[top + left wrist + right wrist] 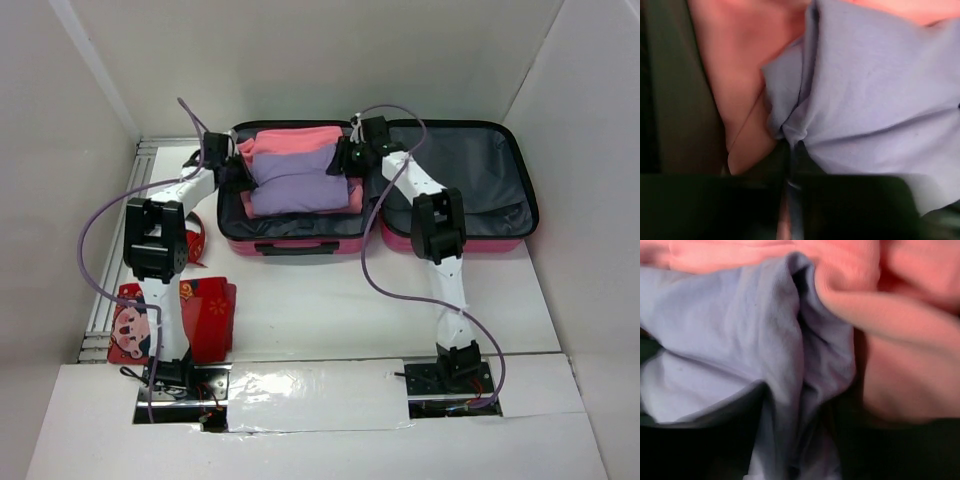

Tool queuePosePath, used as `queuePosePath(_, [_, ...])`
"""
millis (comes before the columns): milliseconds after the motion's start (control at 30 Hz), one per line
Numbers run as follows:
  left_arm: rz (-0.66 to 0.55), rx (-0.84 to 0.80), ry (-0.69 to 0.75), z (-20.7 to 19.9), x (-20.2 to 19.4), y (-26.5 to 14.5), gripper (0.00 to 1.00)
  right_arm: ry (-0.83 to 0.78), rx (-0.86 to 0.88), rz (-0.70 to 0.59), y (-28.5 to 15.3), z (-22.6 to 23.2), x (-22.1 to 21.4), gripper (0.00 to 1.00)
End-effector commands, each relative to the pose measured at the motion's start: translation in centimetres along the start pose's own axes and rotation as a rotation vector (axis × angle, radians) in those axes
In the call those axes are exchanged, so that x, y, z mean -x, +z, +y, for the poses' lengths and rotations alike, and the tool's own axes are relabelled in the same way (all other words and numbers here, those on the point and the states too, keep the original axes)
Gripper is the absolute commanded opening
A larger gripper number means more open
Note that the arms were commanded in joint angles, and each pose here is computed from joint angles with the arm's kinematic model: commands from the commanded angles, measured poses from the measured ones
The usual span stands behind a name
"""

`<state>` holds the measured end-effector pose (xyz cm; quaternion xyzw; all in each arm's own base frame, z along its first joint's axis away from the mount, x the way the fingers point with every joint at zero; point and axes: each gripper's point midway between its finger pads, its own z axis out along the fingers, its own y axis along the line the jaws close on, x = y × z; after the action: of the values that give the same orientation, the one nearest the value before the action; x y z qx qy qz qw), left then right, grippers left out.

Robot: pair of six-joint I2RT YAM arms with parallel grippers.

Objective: Pack the luggage

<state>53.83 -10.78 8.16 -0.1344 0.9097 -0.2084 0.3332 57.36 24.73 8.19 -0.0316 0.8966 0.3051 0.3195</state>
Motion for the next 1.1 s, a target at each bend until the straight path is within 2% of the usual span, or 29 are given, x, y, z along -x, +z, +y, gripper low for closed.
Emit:
queuePosePath(0, [-0.141, 0.023, 0.055, 0.3, 5.5, -2.3, 0.37, -0.098, -0.034, -0.083, -3.0, 1.0, 4.0, 0.68])
queuePosePath(33, [-0.164, -0.007, 0.079, -0.8, 6.6, -3.0, 0.50, -0.094, -0.047, -0.094, -3.7, 0.8, 4.8, 0.75])
queuePosePath(100, [-0.192, -0.052, 0.103, -2.5, 7.9, -4.6, 0.71, -0.150, -0.022, -0.171, -6.7, 3.6, 8.4, 0.85])
queuePosePath(133, [-0.238, -0.081, 0.131, -4.1, 9.6, -6.9, 0.81, -0.149, -0.025, -0.186, -8.2, 4.0, 9.4, 0.91])
queuePosePath(200, [-0.279, -0.110, 0.154, -5.7, 11.1, -9.6, 0.87, -0.189, -0.003, -0.288, -12.6, 7.1, 12.6, 0.97])
queuePosePath(267, [-0.376, -0.150, 0.191, -8.4, 13.6, -14.7, 0.95, -0.214, 0.018, -0.348, -15.7, 9.2, 13.9, 1.00])
queuePosePath(300, [-0.405, -0.170, 0.211, -9.3, 14.0, -16.5, 0.97, -0.243, 0.042, -0.416, -19.4, 11.5, 15.2, 1.00])
queuePosePath(333, [-0.429, -0.178, 0.226, -9.9, 14.3, -18.4, 0.98, -0.260, 0.055, -0.456, -21.1, 12.6, 15.9, 1.00])
queuePosePath(367, [-0.496, -0.198, 0.239, -10.9, 15.1, -22.3, 1.00, -0.271, 0.065, -0.484, -22.7, 13.5, 16.2, 1.00])
queuePosePath(400, [-0.530, -0.178, 0.230, -10.2, 15.6, -24.3, 1.00, -0.279, 0.088, -0.511, -25.3, 15.0, 16.0, 1.00])
queuePosePath(467, [-0.535, -0.148, 0.160, -8.6, 14.7, -26.7, 1.00, -0.306, 0.138, -0.500, -26.3, 17.9, 14.2, 1.00])
queuePosePath(500, [-0.595, -0.137, 0.123, -7.7, 14.9, -30.6, 1.00, -0.301, 0.162, -0.478, -27.0, 18.8, 12.4, 1.00])
queuePosePath(567, [-0.557, -0.047, 0.045, -3.9, 12.3, -31.1, 1.00, -0.311, 0.241, -0.423, -26.2, 22.2, 8.7, 1.00])
queuePosePath(600, [-0.622, 0.021, 0.016, -2.0, 11.9, -34.2, 1.00, -0.261, 0.258, -0.347, -25.1, 22.4, 5.1, 1.00])
queuePosePath(633, [-0.627, 0.079, -0.013, -0.2, 10.9, -34.8, 1.00, -0.244, 0.295, -0.323, -24.4, 23.6, 3.1, 1.00])
queuePosePath(667, [-0.563, 0.163, -0.062, 3.0, 7.9, -33.4, 1.00, -0.226, 0.336, -0.265, -23.2, 26.0, -0.5, 1.00])
queuePosePath(700, [-0.555, 0.250, -0.101, 6.0, 5.4, -34.1, 1.00, -0.174, 0.384, -0.184, -21.6, 27.4, -6.1, 1.00])
queuePosePath(733, [-0.598, 0.259, -0.097, 6.2, 5.6, -35.7, 1.00, -0.122, 0.357, -0.177, -20.7, 26.0, -7.4, 1.00])
queuePosePath(767, [-0.534, 0.301, -0.133, 8.2, 3.0, -34.6, 1.00, -0.115, 0.386, -0.114, -20.0, 27.9, -11.7, 1.00])
queuePosePath(800, [-0.529, 0.326, -0.142, 9.3, 2.0, -35.0, 1.00, -0.060, 0.315, -0.061, -18.1, 25.9, -15.6, 1.00])
queuePosePath(833, [-0.511, 0.326, -0.144, 10.1, 0.2, -35.1, 1.00, -0.038, 0.273, -0.035, -17.0, 25.7, -19.2, 1.00])
queuePosePath(867, [-0.509, 0.327, -0.144, 10.2, -0.6, -35.1, 1.00, -0.053, 0.291, -0.017, -17.2, 26.6, -20.2, 1.00])
queuePosePath(900, [-0.489, 0.296, -0.148, 9.9, -1.7, -34.9, 1.00, -0.050, 0.246, 0.029, -15.7, 25.4, -22.9, 1.00])
queuePosePath(1000, [-0.490, 0.290, -0.167, 10.3, -4.3, -35.0, 1.00, -0.053, 0.245, 0.099, -13.4, 26.3, -27.6, 0.96])
queuePosePath(1067, [-0.477, 0.264, -0.187, 10.1, -5.6, -34.5, 1.00, -0.069, 0.272, 0.095, -12.5, 28.0, -29.2, 0.95])
